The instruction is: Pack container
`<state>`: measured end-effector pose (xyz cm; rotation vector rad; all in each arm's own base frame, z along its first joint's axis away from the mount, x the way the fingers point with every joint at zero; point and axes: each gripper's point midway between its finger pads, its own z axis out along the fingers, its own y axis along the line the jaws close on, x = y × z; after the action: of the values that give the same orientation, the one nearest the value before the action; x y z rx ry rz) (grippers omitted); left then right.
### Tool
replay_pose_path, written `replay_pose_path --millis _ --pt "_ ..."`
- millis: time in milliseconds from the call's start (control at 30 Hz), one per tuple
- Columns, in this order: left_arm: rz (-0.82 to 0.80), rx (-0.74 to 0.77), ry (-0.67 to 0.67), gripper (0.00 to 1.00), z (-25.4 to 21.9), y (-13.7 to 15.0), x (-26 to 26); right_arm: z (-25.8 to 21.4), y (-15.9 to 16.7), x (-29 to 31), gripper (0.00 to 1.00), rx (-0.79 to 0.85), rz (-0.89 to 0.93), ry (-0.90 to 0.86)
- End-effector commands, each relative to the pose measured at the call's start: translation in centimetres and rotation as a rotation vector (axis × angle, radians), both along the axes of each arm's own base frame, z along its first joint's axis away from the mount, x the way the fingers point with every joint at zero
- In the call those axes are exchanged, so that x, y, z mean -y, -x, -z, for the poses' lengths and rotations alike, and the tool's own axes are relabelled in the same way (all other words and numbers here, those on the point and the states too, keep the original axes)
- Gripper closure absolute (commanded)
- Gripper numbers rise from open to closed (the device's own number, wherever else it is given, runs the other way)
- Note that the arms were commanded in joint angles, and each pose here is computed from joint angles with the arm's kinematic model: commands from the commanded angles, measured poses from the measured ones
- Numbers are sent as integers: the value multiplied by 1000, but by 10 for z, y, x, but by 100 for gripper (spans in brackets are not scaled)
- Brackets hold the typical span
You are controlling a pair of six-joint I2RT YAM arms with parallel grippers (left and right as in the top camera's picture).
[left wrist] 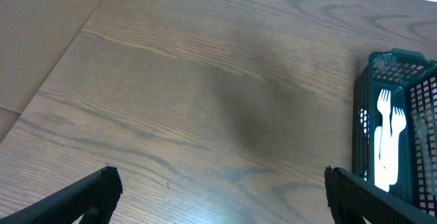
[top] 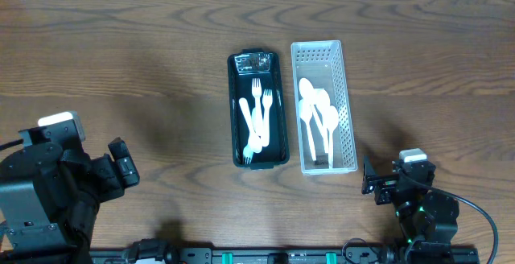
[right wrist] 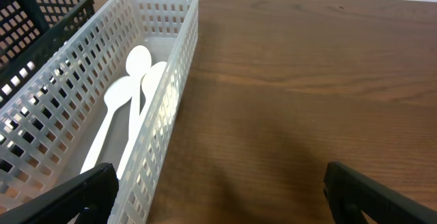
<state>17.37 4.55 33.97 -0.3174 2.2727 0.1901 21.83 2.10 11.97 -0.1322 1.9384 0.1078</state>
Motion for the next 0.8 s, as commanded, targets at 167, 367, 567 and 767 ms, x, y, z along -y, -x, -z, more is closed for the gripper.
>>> replay_pose_path --millis 167,367,567,767 --pt "-1 -1 -23 2 -2 1 -3 1 0 -1 1 3 1 -9" --pt "26 -5 -23 2 10 10 3 1 0 -1 1 3 1 -9" --pt "74 203 8 2 31 -18 15 1 0 -1 1 3 1 -9" --pt "155 484 74 2 67 -48 33 1 0 -1 1 3 1 -9"
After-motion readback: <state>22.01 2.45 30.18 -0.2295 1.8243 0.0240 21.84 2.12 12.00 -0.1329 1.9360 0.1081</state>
